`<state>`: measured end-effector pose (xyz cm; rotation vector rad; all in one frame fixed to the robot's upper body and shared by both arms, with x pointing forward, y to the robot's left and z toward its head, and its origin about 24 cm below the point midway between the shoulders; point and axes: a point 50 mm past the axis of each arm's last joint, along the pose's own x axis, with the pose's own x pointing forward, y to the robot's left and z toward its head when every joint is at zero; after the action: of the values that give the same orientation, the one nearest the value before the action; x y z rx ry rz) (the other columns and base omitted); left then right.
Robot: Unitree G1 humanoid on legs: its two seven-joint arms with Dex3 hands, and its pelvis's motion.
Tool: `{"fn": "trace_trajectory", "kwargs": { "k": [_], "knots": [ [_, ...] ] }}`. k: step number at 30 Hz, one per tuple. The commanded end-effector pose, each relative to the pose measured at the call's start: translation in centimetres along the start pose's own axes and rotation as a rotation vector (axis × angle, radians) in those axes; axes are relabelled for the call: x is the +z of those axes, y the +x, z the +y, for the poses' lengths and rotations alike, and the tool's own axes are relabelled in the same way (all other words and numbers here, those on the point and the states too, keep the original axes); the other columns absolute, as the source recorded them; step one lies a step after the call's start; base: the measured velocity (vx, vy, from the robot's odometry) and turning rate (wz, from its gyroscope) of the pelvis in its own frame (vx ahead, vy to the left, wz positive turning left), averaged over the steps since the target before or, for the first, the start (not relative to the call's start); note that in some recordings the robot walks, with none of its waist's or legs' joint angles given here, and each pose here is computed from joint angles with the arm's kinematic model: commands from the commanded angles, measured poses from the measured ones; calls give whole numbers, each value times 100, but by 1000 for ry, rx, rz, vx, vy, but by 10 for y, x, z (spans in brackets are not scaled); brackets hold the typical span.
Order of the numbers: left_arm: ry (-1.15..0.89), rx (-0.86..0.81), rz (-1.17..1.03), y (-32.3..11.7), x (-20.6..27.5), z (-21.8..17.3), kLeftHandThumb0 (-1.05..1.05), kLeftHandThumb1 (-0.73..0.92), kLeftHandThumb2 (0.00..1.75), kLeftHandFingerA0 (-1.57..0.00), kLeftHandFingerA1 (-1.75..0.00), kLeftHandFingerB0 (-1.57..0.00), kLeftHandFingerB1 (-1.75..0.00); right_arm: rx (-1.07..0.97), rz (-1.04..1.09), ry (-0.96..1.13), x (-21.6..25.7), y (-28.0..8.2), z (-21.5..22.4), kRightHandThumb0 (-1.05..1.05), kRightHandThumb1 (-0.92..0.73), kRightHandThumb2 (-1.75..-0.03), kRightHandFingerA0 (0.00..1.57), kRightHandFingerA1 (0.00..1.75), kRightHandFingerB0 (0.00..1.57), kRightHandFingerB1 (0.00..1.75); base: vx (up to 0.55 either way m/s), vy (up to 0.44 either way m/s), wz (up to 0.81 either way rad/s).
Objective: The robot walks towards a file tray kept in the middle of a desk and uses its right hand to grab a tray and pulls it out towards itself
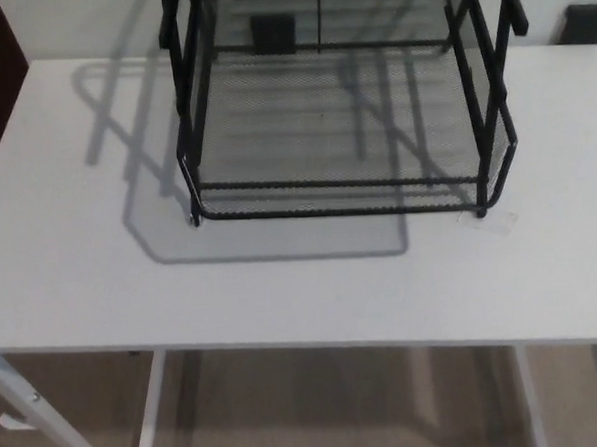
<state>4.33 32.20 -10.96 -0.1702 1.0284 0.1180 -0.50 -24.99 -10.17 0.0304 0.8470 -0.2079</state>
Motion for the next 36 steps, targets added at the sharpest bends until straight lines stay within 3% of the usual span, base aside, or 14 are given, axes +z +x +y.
{"fn": "trace_trajectory", "kwargs": {
  "k": [1, 7, 8, 11, 16, 17, 18, 20, 21, 22, 26, 34, 35, 36],
  "knots": [
    [4, -7, 3, -2, 2, 2, -41, 42, 66, -52, -44, -30, -44, 2, -40, -11, 5, 1, -4, -35, -55, -55, 58, 51, 45, 41, 49, -97, 7],
    [-1, -9, -1, -2, 5, 2, -37, 43, 65, -51, -44, -28, -42, 8, -39, -3, 7, 4, -4, -37, -53, -55, 59, 51, 47, 42, 47, -107, 6],
    [8, -5, 0, -2, 5, 1, -38, 43, 64, -54, -44, -29, -43, 1, -33, 3, 7, 3, -3, -43, -43, -72, 54, 58, 42, 50, 36, -93, 2],
    [15, -7, 6, -5, 4, 2, -38, 45, 63, -53, -46, -29, -45, 14, -43, -14, 4, -3, -1, -46, -43, -73, 54, 59, 41, 51, 21, -56, 0],
    [4, -6, -8, -2, 10, 0, -36, 40, 66, -50, -46, -30, -45, 56, -217, 1, 24, -31, 10, -50, -40, -74, 62, 57, 44, 51, 0, 0, 0],
    [0, -4, -14, -1, 12, 0, -36, 44, 66, -54, -47, -31, -45, 83, -300, -12, 36, -41, 14, -37, -52, -55, 66, 47, 49, 41, 0, 0, 0],
    [0, 0, -15, 0, 13, 0, -36, 44, 66, -55, -47, -33, -45, 99, -348, -6, 43, -50, 18, -42, -43, -71, 61, 55, 44, 50, 0, 0, 0],
    [13, 0, -18, 2, 16, 1, -38, 44, 65, -56, -47, -32, -45, 123, -463, -55, 64, -69, 24, -43, -45, -72, 57, 54, 41, 49, 0, 0, 0],
    [19, 0, -18, 2, 16, 1, -39, 42, 64, -55, -46, -32, -45, 142, -536, -54, 79, -84, 26, -39, -53, -55, 61, 44, 46, 39, 0, 0, 0],
    [43, 6, -14, 2, 18, 1, -42, 43, 62, -58, -44, -32, -42, 161, -732, -78, 109, -106, 24, -41, -55, -56, 56, 43, 45, 38, 0, 0, 0],
    [28, 8, -18, 4, 19, 1, -39, 42, 64, -63, -47, -33, -45, 81, -1081, -138, 166, -144, 22, -47, -57, -57, 52, 42, 40, 37, 0, 0, 0],
    [32, -8, -28, 3, 19, 0, -43, 41, 63, -53, -45, -31, -43, -123, -1632, -427, 239, -200, 48, -45, -54, -56, 46, 39, 37, 34, 0, 0, 0],
    [28, -4, -25, 3, 18, 0, -43, 41, 62, -55, -45, -31, -43, -109, -1664, -457, 243, -201, 52, -53, -45, -75, 35, 47, 30, 43, 0, 0, 0],
    [22, 0, -21, 4, 16, 1, -44, 41, 61, -58, -45, -32, -43, -76, -1717, -539, 250, -197, 59, -47, -57, -57, 37, 35, 32, 31, 0, 0, 0]
  ]
}}
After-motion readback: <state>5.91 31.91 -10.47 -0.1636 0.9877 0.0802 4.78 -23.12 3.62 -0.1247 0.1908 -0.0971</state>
